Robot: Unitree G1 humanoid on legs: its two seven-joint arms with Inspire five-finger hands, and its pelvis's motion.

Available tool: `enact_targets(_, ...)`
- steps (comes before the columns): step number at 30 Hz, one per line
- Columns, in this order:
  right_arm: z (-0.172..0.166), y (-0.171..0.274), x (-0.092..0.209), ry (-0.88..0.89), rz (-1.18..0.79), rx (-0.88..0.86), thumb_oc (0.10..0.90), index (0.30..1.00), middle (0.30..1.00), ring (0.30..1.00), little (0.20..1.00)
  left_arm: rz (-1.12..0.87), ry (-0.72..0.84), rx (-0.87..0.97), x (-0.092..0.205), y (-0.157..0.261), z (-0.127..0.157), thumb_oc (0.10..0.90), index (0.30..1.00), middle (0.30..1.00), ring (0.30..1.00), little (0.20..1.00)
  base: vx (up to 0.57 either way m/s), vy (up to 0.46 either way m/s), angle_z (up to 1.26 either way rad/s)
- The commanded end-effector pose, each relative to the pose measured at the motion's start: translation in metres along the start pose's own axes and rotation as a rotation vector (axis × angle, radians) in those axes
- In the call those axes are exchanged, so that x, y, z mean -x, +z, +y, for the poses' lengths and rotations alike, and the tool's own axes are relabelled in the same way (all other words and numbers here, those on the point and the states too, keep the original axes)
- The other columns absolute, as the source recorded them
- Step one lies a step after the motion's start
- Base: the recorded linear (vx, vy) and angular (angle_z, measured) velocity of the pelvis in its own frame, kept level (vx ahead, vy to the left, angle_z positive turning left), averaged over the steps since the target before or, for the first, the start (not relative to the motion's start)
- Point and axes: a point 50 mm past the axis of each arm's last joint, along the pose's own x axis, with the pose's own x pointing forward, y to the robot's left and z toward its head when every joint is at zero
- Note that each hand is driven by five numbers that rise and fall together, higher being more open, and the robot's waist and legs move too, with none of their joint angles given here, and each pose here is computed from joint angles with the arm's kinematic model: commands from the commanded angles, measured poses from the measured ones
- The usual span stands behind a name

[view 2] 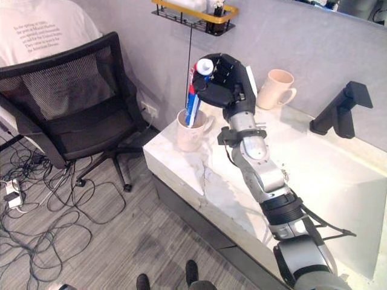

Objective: Organize the bathroom.

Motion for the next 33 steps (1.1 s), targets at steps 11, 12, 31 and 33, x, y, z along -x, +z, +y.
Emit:
enact_targets(11, 0.009, 0.069, -0.004, 0.001, -0.422, -0.145, 0.400, 0.300, 0.300, 0.300, 0.300, 0.143, 0.123, -0.095, -0.013, -0.040, 0.021, 0.800, 0.900, 0.900, 0.900, 0.900, 0.00, 0.000, 0.00)
enact_targets(12, 0.009, 0.069, -0.004, 0.001, -0.422, -0.145, 0.400, 0.300, 0.300, 0.300, 0.300, 0.143, 0.123, -0.095, -0.013, -0.040, 0.021, 0.800, 0.900, 0.900, 0.900, 0.900, -0.03, -0.006, 0.00)
enact_targets(31, 0.015, 0.076, 0.005, 0.066, -0.469, -0.134, 0.400, 0.300, 0.300, 0.300, 0.300, 0.118, 0.116, -0.093, -0.014, -0.034, 0.022, 0.800, 0.900, 0.900, 0.900, 0.900, -0.01, 0.006, 0.02)
enact_targets(33, 0.016, 0.077, 0.006, 0.068, -0.477, -0.137, 0.400, 0.300, 0.300, 0.300, 0.300, 0.120, 0.115, -0.090, -0.014, -0.035, 0.022, 0.800, 0.900, 0.900, 0.900, 0.900, 0.00, 0.000, 0.00)
